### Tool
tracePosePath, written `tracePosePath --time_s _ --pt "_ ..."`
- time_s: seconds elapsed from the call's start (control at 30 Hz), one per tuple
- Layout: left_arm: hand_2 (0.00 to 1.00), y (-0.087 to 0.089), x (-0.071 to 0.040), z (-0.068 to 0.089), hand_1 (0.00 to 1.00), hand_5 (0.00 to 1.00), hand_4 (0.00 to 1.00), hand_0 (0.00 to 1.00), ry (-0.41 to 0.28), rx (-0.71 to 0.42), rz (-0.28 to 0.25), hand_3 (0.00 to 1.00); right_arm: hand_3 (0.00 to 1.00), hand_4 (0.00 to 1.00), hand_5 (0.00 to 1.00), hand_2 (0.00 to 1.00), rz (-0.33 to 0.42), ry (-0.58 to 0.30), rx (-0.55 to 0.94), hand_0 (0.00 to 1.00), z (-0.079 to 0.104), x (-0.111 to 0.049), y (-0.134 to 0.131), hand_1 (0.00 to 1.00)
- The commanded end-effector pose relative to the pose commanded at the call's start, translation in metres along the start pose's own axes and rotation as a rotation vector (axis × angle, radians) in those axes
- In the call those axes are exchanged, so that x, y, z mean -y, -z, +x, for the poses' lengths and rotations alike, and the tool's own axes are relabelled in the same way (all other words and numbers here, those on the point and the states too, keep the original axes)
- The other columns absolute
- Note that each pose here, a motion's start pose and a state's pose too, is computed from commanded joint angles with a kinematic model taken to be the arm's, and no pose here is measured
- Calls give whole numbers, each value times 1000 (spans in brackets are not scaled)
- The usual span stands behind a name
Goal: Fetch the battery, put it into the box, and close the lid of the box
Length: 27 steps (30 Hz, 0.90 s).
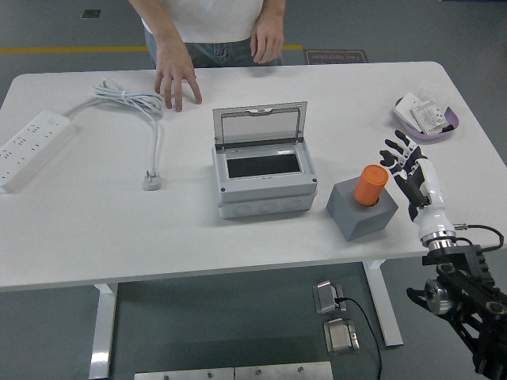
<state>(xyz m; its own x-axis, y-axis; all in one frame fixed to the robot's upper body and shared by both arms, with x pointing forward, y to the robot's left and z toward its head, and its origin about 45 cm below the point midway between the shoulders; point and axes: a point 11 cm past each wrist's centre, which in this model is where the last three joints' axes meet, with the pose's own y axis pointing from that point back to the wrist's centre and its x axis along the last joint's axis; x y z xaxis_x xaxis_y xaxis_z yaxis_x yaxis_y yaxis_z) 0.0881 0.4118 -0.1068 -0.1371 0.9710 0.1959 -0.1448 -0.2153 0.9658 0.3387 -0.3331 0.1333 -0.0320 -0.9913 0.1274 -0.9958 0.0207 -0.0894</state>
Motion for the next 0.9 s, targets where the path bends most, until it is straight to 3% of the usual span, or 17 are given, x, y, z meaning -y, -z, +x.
tracePosePath --time_s 0.2,0.47,0.9 --pt "729 -1 0 -1 741 220 638 691 1 2 -2 646 851 896 486 790 1 30 -27 663 -10 8 -2 732" --pt "729 0 0 0 741 220 638 690 -1 2 2 646 843 892 485 787 17 27 -46 680 -6 16 4 744" --pt "729 -1 0 -1 740 219 638 689 3 1 -1 646 842 877 451 789 -1 58 -52 745 -13 5 -1 761"
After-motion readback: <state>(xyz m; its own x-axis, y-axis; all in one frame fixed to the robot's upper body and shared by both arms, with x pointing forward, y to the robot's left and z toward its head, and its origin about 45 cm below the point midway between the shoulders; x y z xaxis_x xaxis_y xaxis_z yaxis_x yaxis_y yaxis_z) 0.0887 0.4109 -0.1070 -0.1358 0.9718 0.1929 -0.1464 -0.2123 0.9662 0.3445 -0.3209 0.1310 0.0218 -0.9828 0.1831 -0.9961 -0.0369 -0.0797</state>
